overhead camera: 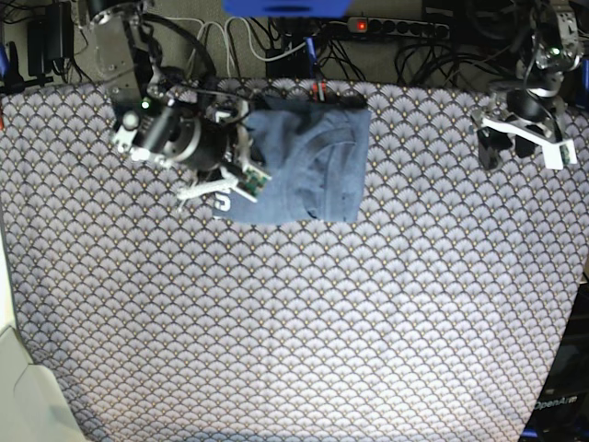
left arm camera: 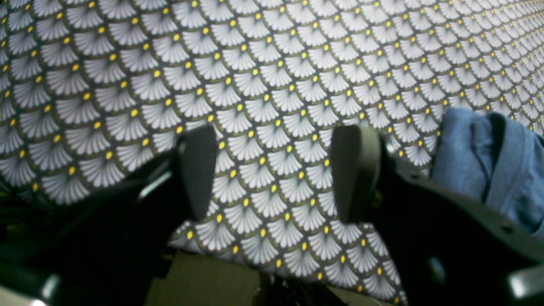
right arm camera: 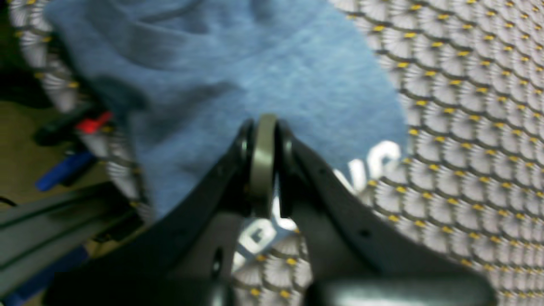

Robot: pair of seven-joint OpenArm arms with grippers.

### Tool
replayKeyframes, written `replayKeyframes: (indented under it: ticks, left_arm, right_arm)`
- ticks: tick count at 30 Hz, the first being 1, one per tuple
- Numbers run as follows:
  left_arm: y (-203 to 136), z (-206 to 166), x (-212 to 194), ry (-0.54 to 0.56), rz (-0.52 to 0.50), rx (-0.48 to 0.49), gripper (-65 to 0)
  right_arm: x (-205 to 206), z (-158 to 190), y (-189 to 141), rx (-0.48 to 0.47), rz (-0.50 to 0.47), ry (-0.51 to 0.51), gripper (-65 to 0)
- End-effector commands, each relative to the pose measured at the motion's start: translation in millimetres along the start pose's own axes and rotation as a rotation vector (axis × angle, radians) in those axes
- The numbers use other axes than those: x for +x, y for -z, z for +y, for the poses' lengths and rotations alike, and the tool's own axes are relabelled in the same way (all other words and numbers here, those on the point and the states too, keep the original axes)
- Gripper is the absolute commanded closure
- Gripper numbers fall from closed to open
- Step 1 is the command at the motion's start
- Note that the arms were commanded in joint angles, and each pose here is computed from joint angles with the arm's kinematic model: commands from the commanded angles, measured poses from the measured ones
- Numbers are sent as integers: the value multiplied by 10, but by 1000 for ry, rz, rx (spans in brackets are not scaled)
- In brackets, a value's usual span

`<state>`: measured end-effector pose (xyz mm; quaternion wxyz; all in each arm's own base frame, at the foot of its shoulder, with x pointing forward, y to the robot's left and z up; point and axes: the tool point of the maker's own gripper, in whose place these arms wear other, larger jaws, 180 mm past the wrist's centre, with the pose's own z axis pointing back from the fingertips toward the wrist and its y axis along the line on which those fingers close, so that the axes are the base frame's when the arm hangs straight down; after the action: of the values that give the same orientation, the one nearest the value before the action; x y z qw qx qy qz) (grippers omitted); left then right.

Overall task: Fold the T-shirt properly
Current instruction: 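Grasp the folded shirt with both grippers and rotate it square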

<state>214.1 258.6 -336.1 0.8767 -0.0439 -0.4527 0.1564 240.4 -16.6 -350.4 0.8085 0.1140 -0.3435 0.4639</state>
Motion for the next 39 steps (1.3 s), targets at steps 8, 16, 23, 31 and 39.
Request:
replayKeyframes:
  ticks: [8,16,23,31,39]
  left_arm:
    - [-93,52,-17,17,-2,10,-412]
    - [-132,85,-87,25,20,18,-412]
    - [-125,21,-139,15,30,3,-351]
    - [-109,-518,-641,19,163,-142,-14]
    - [-182,-1268,-1055,24,274,-341,-3]
  right_arm:
    - [-83,126,252,73,-36,78,0]
    - [-16,112,322,81,-74,94,0]
    - [304,-68,-80,-29,-97,-14,0]
    - [-88,-506,-287,-151,-14,37,0]
    - [-481,-1037,-636,-313,61,101,0]
